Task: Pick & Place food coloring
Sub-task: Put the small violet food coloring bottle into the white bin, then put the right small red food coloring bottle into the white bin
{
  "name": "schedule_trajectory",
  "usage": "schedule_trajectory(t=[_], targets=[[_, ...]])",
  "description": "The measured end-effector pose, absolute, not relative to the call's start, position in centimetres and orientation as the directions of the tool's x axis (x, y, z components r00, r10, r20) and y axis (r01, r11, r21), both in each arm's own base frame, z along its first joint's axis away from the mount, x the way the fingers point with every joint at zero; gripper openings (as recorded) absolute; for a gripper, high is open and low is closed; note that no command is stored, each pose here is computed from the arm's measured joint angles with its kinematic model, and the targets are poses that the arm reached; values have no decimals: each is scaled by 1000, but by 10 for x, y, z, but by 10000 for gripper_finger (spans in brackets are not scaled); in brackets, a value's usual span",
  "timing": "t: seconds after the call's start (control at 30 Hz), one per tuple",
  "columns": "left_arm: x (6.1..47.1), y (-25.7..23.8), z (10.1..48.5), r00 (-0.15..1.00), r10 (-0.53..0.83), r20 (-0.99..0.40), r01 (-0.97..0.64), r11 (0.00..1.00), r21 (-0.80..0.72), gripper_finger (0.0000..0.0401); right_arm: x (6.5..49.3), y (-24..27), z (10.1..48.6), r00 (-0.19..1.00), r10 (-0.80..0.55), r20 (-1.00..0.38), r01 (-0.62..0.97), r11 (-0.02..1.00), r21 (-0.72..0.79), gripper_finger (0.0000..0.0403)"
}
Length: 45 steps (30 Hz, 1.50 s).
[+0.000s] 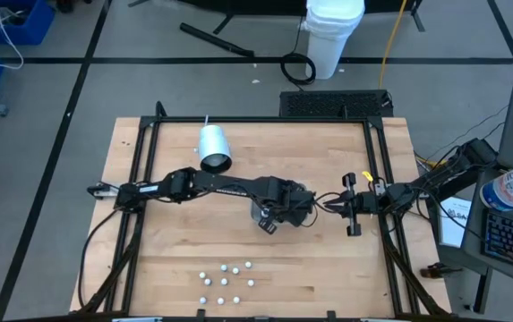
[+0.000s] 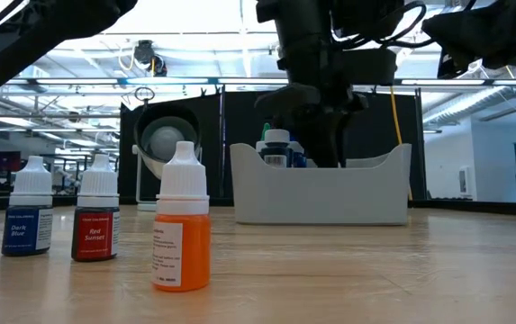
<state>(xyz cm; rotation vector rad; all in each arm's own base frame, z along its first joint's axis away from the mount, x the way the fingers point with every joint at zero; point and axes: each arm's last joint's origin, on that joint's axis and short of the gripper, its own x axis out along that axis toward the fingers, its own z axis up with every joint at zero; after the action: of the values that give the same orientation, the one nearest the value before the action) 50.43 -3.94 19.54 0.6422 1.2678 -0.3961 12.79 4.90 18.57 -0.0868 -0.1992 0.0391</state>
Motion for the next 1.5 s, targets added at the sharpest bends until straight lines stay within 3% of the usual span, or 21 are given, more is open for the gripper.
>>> schedule_trajectory(t=[0.27, 0.6, 0.93, 1.1, 1.23, 1.37, 1.5], targets=[[504, -39, 195, 265, 79, -961, 582, 782, 224, 75, 128, 49, 186, 979, 47, 196, -29, 995, -93, 15], [503, -39, 195, 255, 85, -963, 538, 815, 215, 120, 128, 49, 186, 979, 47, 196, -27, 994, -103, 15], [503, -46, 201, 284, 132, -950, 551, 788, 274, 115, 128, 49, 186, 979, 47, 197, -27, 994, -103, 15], [488, -71, 254, 407, 169, -898, 551, 738, 389, 115, 128, 49, 186, 979, 46, 197, -25, 994, -110, 15], [455, -97, 315, 498, 100, -861, 512, 767, 386, 115, 128, 49, 186, 979, 46, 197, -25, 994, -110, 15], [397, -123, 369, 470, -12, -883, 533, 801, 273, 106, 128, 49, 185, 980, 48, 192, -28, 994, -108, 15], [343, -142, 393, 431, -12, -902, 474, 854, 215, 64, 128, 49, 185, 980, 49, 191, -31, 995, -98, 15]])
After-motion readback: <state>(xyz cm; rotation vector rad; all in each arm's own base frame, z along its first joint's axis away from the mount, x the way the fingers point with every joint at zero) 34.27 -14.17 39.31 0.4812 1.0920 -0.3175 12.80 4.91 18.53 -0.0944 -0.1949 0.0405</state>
